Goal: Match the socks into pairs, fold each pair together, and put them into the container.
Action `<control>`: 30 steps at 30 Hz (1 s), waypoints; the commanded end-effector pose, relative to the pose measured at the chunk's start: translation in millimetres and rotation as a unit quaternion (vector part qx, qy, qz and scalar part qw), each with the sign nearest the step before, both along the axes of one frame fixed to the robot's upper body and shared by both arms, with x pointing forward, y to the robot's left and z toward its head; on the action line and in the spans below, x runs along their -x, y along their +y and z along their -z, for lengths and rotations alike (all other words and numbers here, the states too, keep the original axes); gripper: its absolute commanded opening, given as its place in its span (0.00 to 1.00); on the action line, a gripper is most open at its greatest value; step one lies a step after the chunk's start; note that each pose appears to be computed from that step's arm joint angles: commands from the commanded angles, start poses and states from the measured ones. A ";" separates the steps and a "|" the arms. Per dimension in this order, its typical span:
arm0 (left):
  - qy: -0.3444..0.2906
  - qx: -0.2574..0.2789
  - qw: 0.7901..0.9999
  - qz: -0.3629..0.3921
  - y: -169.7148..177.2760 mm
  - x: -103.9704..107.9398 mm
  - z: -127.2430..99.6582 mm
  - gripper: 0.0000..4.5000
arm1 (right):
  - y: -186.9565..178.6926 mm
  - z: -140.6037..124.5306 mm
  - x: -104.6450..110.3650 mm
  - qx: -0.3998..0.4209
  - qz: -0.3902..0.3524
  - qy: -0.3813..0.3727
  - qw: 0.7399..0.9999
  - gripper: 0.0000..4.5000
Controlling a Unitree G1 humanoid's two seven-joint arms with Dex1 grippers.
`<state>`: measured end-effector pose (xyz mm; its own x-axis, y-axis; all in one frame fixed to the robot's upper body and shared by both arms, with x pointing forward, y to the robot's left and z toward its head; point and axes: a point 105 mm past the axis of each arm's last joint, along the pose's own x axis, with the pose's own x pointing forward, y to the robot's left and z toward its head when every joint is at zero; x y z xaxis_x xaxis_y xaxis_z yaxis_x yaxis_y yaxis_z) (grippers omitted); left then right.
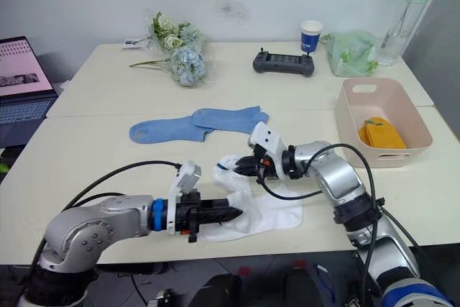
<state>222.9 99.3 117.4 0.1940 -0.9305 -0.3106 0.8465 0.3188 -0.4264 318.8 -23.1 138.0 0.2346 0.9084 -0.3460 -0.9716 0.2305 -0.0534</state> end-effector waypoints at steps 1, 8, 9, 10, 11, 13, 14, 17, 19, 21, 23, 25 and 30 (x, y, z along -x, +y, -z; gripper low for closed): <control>-0.040 -0.002 0.999 0.021 13.7 5.0 -17.3 0.55 | -7.4 -26.4 2.3 -0.043 0.011 -0.021 0.999 0.52; -0.113 -0.006 0.993 -0.023 48.1 -30.7 -53.7 1.00 | -37.7 -31.6 18.0 -0.038 0.013 0.005 0.999 0.91; -0.128 -0.007 0.991 -0.040 53.1 -43.2 -58.4 1.00 | -44.2 -24.5 22.6 -0.024 0.012 0.014 1.000 0.91; -0.151 -0.011 0.987 -0.059 57.4 -58.0 -61.3 1.00 | -50.9 -14.4 28.5 -0.003 0.008 0.023 1.000 0.91; -0.171 -0.018 0.982 -0.083 60.6 -74.7 -62.2 1.00 | -56.0 -4.7 35.4 0.017 0.000 0.033 0.999 0.91; -0.198 -0.031 0.973 -0.110 61.2 -97.6 -58.4 1.00 | -61.1 8.7 47.7 0.039 -0.018 0.053 0.998 0.91; -0.210 -0.041 0.970 -0.113 58.2 -106.9 -53.5 1.00 | -62.2 14.9 53.5 0.045 -0.025 0.064 0.997 0.91; -0.225 -0.071 0.968 -0.085 41.1 -122.4 -30.7 1.00 | -59.4 27.1 60.5 0.057 -0.035 0.073 0.995 0.91; -0.230 -0.102 0.965 -0.068 35.7 -129.5 -12.5 1.00 | -53.0 29.5 63.2 0.054 -0.041 0.073 0.995 0.91; -0.236 -0.131 0.961 -0.055 33.5 -135.6 3.7 1.00 | -46.8 33.1 67.0 0.057 -0.054 0.069 0.995 0.91; -0.248 -0.154 0.955 -0.048 32.5 -141.2 15.1 0.96 | -41.0 35.5 67.6 0.057 -0.060 0.064 0.995 0.91; -0.258 -0.171 0.950 -0.039 33.2 -143.5 22.3 0.87 | -36.0 36.5 65.6 0.057 -0.059 0.061 0.995 0.83; -0.257 -0.156 0.953 -0.030 30.7 -144.5 20.3 0.51 | -31.4 40.5 63.1 0.067 -0.063 0.060 0.994 0.46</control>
<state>364.5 129.6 89.8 0.4393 -0.7884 -0.4306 0.8954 0.4232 0.1388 254.3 -58.4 90.4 0.0702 0.8632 -0.5000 -0.9898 0.1225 0.0725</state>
